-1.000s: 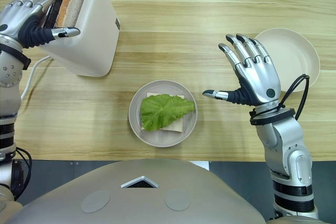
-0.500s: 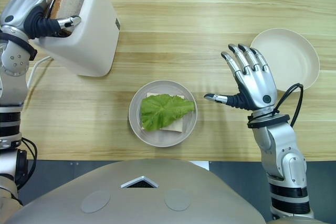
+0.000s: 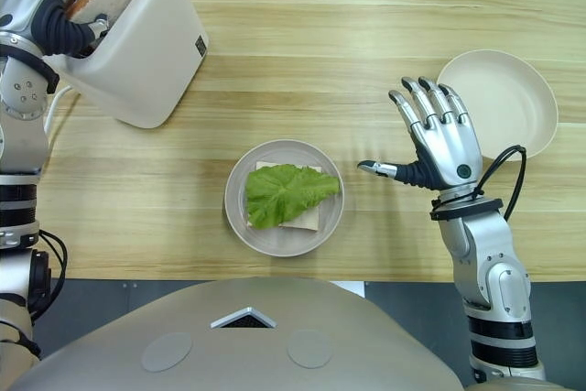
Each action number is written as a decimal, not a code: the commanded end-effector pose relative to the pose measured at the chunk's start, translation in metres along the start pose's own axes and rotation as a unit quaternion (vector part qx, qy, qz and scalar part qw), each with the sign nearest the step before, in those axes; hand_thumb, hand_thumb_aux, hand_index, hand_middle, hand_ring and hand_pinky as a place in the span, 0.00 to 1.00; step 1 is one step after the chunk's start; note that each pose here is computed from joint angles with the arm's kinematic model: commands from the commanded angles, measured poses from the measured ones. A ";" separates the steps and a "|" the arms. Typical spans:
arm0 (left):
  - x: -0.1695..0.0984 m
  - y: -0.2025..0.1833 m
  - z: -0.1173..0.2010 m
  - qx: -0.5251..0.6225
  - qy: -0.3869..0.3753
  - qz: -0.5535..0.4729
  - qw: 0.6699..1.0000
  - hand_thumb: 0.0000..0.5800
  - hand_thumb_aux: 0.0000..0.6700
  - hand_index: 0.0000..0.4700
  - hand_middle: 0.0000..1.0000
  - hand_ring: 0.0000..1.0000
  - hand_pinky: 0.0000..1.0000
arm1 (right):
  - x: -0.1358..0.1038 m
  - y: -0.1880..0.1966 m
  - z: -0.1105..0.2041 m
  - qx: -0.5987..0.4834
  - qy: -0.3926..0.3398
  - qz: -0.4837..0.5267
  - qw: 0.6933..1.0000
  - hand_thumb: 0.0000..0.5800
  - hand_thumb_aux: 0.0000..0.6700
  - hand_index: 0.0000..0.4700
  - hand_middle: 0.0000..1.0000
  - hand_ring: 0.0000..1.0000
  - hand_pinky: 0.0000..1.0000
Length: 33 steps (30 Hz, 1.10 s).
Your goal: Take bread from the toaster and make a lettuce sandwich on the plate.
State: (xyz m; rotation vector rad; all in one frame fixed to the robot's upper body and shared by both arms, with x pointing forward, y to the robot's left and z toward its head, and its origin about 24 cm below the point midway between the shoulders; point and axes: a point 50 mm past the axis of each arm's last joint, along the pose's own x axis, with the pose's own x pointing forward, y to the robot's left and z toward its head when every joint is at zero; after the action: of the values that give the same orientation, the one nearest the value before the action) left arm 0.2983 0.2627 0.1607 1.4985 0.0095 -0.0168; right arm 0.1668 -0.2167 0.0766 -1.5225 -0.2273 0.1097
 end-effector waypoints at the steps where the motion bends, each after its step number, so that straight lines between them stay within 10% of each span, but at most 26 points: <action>1: 0.003 0.013 0.015 -0.056 -0.047 0.035 0.997 1.00 1.00 1.00 1.00 1.00 1.00 | -0.001 0.005 -0.006 -0.008 0.012 0.008 1.000 0.00 0.00 0.00 0.00 0.00 0.00; 17: -0.025 0.104 0.018 -0.383 -0.231 0.126 0.886 1.00 1.00 1.00 1.00 1.00 1.00 | -0.003 0.012 -0.015 0.015 0.022 0.009 1.000 0.00 0.00 0.00 0.00 0.00 0.00; 33: -0.044 -0.059 0.131 -0.410 -0.330 -0.436 0.730 1.00 1.00 1.00 1.00 1.00 1.00 | -0.014 -0.063 -0.032 0.382 -0.065 0.035 0.921 0.00 0.00 0.00 0.00 0.00 0.00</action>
State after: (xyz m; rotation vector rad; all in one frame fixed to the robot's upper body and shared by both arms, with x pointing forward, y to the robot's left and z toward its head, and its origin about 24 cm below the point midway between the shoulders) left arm 0.2562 0.1317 0.1251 0.3779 0.0776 -1.1099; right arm 0.1587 -0.2570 0.1359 -0.8272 -0.2214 0.2390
